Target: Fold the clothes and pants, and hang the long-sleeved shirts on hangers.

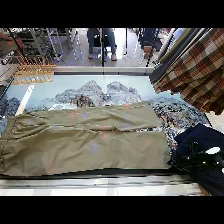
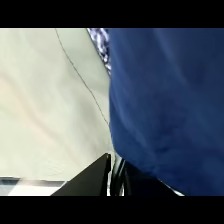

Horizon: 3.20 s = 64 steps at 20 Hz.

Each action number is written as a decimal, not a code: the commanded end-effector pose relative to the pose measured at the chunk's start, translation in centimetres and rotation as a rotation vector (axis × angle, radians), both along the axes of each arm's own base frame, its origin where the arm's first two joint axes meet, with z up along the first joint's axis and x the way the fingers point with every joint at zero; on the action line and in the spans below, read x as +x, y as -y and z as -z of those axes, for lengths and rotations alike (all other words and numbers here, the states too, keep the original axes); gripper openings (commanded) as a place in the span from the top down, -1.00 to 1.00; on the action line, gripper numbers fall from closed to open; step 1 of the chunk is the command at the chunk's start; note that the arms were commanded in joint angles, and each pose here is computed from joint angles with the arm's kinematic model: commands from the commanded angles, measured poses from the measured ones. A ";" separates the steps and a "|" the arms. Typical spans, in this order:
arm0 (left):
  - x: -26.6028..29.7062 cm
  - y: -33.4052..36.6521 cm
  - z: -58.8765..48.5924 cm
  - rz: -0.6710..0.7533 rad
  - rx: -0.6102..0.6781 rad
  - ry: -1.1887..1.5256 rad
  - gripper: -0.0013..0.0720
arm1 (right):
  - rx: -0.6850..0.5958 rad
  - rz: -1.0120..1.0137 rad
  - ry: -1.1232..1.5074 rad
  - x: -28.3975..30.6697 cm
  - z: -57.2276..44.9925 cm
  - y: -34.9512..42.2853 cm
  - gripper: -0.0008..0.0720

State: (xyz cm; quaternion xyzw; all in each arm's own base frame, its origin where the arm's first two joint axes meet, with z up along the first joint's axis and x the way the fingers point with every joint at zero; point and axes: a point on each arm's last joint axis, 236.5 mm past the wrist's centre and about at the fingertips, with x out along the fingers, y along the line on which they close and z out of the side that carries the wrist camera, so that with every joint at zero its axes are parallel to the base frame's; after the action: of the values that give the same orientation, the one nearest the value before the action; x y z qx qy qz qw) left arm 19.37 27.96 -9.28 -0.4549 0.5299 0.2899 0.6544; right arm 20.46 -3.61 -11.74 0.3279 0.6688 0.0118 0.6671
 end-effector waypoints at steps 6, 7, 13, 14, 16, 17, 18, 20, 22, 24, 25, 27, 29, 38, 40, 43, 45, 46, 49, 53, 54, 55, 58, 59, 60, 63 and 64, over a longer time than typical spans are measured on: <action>0.1 -3.5 -5.0 0.064 0.121 0.049 0.92 | 0.018 -0.037 0.104 2.1 -5.5 -0.8 0.93; 0.6 -4.3 -7.1 0.079 0.147 0.063 0.93 | 0.007 -0.034 0.152 3.3 -7.4 -0.4 0.93; 8.1 -5.6 -19.3 0.213 0.327 0.244 0.93 | -0.187 -0.005 0.569 17.0 -19.2 1.1 0.94; 10.0 -5.2 -20.3 0.216 0.338 0.296 0.93 | -0.219 -0.005 0.637 20.0 -20.4 0.6 0.94; 13.9 -5.5 -21.5 0.163 0.372 0.381 0.93 | -0.254 0.007 0.717 26.2 -21.2 0.0 0.94; 15.2 -5.3 -21.2 0.161 0.372 0.395 0.93 | -0.233 -0.010 0.705 28.4 -20.5 -0.8 0.94; 16.1 -4.6 -20.3 0.185 0.353 0.389 0.93 | -0.206 -0.033 0.675 29.8 -19.5 -1.6 0.94; 16.8 -3.4 -18.5 0.218 0.297 0.364 0.91 | -0.170 -0.083 0.631 31.1 -17.6 -3.3 0.93; 16.2 -2.6 -17.0 0.240 0.237 0.324 0.67 | -0.177 -0.126 0.607 30.9 -16.5 -4.5 0.93; 14.2 -2.4 -15.4 0.255 0.201 0.246 -0.18 | -0.189 -0.157 0.587 30.3 -16.2 -4.7 0.93; 13.1 -1.9 -14.5 0.263 0.170 0.204 -0.40 | -0.182 -0.165 0.575 29.9 -16.1 -4.9 0.93; 10.2 -1.2 -12.2 0.254 0.119 0.117 -0.39 | -0.161 -0.189 0.539 29.0 -15.8 -5.4 0.93; 7.4 -0.7 -10.2 0.203 0.107 0.071 -0.39 | -0.137 -0.219 0.495 27.8 -15.3 -5.9 0.93; -4.4 6.5 -1.4 -0.133 0.017 -0.014 -0.39 | -0.112 -0.249 0.445 26.5 -14.9 -6.4 0.93; -4.4 7.9 -0.3 -0.169 -0.032 0.005 -0.39 | -0.110 -0.251 0.442 26.4 -14.9 -6.5 0.93; -2.6 7.9 0.0 -0.241 -0.043 0.086 -0.39 | -0.101 -0.263 0.425 25.9 -14.8 -6.7 0.93; -2.2 7.4 0.3 -0.308 -0.040 0.104 -0.39 | -0.098 -0.266 0.419 25.7 -14.8 -6.7 0.93; -2.1 7.2 0.4 -0.333 -0.035 0.111 -0.39 | -0.096 -0.268 0.416 25.7 -14.8 -6.8 0.93; -1.4 6.4 0.4 -0.384 -0.018 0.154 0.09 | -0.090 -0.276 0.405 25.3 -14.7 -6.9 0.93; -1.3 5.3 0.2 -0.382 0.025 0.169 0.91 | -0.074 -0.297 0.374 24.4 -14.6 -7.2 0.93; -1.0 4.9 -0.3 -0.344 0.049 0.184 0.92 | -0.075 -0.309 0.361 23.9 -14.7 -7.2 0.93; -0.6 4.3 -1.2 -0.284 0.085 0.206 0.92 | -0.093 -0.323 0.352 23.4 -14.9 -6.9 0.93; 1.7 1.9 -6.1 -0.189 0.162 0.298 0.92 | -0.207 -0.351 0.372 22.4 -16.8 -4.9 0.94; 3.4 1.1 -9.0 -0.156 0.181 0.374 0.92 | -0.243 -0.349 0.401 22.5 -17.8 -4.4 0.94; 5.2 0.5 -12.1 -0.140 0.195 0.459 0.92 | -0.281 -0.334 0.452 23.3 -19.1 -3.8 0.94; 10.1 -1.1 -21.9 -0.091 0.268 0.687 0.93 | -0.364 -0.225 0.627 27.7 -22.6 -2.2 0.94; 11.5 -1.4 -23.8 -0.062 0.296 0.713 0.93 | -0.382 -0.178 0.676 29.3 -23.1 -1.6 0.94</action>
State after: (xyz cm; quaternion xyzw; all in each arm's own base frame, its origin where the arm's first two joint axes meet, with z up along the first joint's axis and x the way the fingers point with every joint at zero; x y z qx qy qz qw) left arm 26.85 29.03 6.89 -0.4708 0.2655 0.2636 0.7990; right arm 46.30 -0.09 8.68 0.1178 0.5019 0.0909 0.8520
